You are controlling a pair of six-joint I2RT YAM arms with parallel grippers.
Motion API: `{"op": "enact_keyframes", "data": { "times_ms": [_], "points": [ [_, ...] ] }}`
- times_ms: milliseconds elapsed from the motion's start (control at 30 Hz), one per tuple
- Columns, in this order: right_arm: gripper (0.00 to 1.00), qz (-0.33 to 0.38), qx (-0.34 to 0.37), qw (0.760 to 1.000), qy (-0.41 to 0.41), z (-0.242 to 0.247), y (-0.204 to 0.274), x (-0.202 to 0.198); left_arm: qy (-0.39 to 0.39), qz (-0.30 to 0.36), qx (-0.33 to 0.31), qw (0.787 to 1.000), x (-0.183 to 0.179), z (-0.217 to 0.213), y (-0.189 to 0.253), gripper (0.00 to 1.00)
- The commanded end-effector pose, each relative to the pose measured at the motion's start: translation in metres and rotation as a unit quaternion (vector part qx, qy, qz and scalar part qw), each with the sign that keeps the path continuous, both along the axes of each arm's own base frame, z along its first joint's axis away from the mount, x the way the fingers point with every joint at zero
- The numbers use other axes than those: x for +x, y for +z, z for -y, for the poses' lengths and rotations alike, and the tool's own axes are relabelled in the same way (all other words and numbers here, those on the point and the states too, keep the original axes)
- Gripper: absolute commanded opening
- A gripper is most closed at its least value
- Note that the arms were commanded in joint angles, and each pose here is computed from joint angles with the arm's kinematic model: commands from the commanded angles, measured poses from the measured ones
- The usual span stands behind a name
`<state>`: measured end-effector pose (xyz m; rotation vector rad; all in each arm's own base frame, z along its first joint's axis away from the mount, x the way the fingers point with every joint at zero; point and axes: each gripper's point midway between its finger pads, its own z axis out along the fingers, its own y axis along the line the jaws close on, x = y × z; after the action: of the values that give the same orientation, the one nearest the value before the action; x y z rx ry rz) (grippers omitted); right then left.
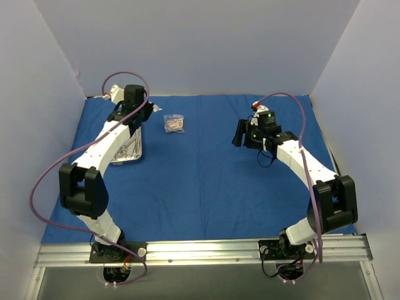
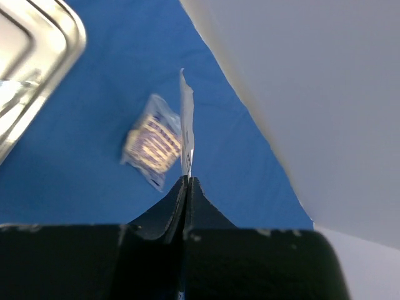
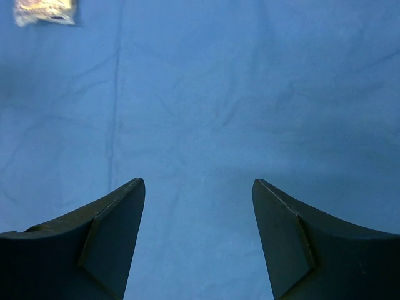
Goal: Open and lay out the surgical kit
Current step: Place the medical item in the surgical kit.
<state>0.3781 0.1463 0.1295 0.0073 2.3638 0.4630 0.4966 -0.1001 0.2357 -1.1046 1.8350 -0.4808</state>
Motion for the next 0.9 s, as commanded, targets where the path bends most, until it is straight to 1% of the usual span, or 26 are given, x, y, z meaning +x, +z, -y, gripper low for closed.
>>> {"op": "enact_keyframes", "data": {
  "times_ms": [0,133,233,267,300,333,367,433,467,533,567,633,667,867],
  "points": [
    [0.65,0.013,0.009,1.000,-0.006,0.000,0.016,-0.007,-0.010,0.058,-0.036,0.998,0.029,0.039,0.022,0.02],
    [0.65,0.006,0.005,1.000,-0.008,0.003,0.015,-0.013,-0.025,0.085,-0.062,0.994,0.049,0.080,0.021,0.02],
    [0.65,0.006,0.005,1.000,-0.008,0.003,0.016,-0.014,-0.034,0.087,-0.076,0.993,0.063,0.110,0.012,0.02],
    [0.65,0.006,0.007,1.000,-0.009,0.003,0.017,-0.015,-0.034,0.081,-0.072,0.993,0.069,0.116,0.000,0.02],
    [0.65,0.005,0.009,1.000,-0.008,0.002,0.017,-0.015,-0.038,0.091,-0.077,0.992,0.072,0.127,0.007,0.02],
    [0.65,0.004,0.011,1.000,-0.007,0.001,0.017,-0.015,-0.036,0.092,-0.076,0.992,0.075,0.130,0.004,0.02],
    [0.65,0.003,0.012,1.000,-0.007,0.001,0.017,-0.016,-0.034,0.085,-0.073,0.993,0.079,0.135,-0.008,0.02],
    [0.65,0.002,0.015,1.000,-0.004,-0.001,0.018,-0.018,-0.030,0.095,-0.078,0.992,0.084,0.145,-0.007,0.02],
    [0.65,0.002,0.015,1.000,-0.004,0.000,0.017,-0.018,-0.032,0.089,-0.074,0.993,0.088,0.150,-0.020,0.02],
    [0.65,-0.007,0.013,1.000,-0.002,0.000,0.011,-0.022,-0.030,0.098,-0.061,0.993,0.093,0.159,-0.020,0.02],
    [0.65,-0.009,0.012,1.000,-0.001,0.000,0.010,-0.023,-0.029,0.087,-0.058,0.994,0.095,0.164,-0.036,0.02],
    [0.65,-0.013,0.010,1.000,-0.001,0.002,0.007,-0.026,-0.025,0.083,-0.071,0.994,0.097,0.170,-0.045,0.02],
    [0.65,-0.013,0.010,1.000,-0.001,0.002,0.007,-0.027,-0.025,0.077,-0.071,0.994,0.097,0.175,-0.056,0.02],
    [0.65,-0.017,0.001,1.000,-0.005,0.008,0.004,-0.034,-0.024,0.054,-0.062,0.996,0.095,0.190,-0.088,0.02]
  ]
}}
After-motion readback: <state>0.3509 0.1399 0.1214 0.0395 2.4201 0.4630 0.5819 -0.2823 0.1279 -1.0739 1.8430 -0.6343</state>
